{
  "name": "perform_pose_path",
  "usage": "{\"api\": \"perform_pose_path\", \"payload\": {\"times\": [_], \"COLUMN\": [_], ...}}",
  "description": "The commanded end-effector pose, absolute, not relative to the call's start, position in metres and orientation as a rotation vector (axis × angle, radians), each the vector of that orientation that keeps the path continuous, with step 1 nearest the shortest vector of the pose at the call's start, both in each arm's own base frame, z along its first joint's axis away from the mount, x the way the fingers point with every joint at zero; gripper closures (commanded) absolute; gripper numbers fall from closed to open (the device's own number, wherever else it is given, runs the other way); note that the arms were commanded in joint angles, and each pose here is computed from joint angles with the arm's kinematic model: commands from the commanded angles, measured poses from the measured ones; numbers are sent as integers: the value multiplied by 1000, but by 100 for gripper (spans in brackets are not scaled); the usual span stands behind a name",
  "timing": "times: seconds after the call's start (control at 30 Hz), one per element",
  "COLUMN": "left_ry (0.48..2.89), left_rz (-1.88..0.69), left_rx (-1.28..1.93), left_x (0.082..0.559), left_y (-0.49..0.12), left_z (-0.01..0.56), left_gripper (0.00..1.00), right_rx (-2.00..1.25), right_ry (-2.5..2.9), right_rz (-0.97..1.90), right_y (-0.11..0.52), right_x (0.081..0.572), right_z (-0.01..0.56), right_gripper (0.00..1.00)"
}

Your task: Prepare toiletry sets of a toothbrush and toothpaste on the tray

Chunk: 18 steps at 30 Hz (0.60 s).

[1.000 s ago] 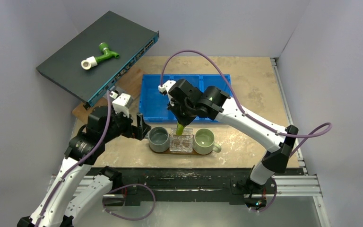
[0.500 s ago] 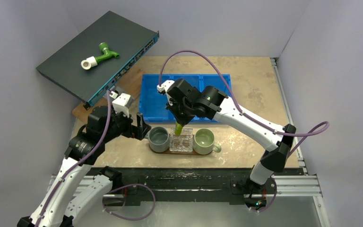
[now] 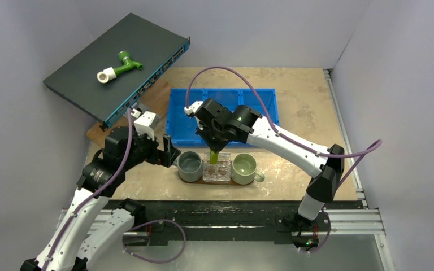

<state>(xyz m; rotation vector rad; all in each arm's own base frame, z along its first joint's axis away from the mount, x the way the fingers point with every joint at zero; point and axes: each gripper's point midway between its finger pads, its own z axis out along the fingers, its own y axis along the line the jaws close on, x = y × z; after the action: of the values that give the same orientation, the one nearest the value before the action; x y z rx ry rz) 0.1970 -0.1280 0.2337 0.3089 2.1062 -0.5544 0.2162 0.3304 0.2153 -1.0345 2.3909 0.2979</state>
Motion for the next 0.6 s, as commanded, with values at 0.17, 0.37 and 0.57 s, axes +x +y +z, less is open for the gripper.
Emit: {"api": "perform_pose_path", "payload": {"times": [0.17,0.37,0.57], "left_ry": [2044,2045,2046], "left_rz": [-534,-533,-532], "left_rx": [332,332,333], "left_x": [205,205,206], "left_y": [-128,-128,-128], "left_z": [244,244,244], "left_gripper": [1,1,1], "right_rx": [-1031,-1037,-1045], "right_ry": [2350,2370,2381], "right_rz": [344,332,321], "right_y": [344,347,348], "right_x": [220,221,221], "right_z": [212,200,191], "right_gripper": [100,100,100]}}
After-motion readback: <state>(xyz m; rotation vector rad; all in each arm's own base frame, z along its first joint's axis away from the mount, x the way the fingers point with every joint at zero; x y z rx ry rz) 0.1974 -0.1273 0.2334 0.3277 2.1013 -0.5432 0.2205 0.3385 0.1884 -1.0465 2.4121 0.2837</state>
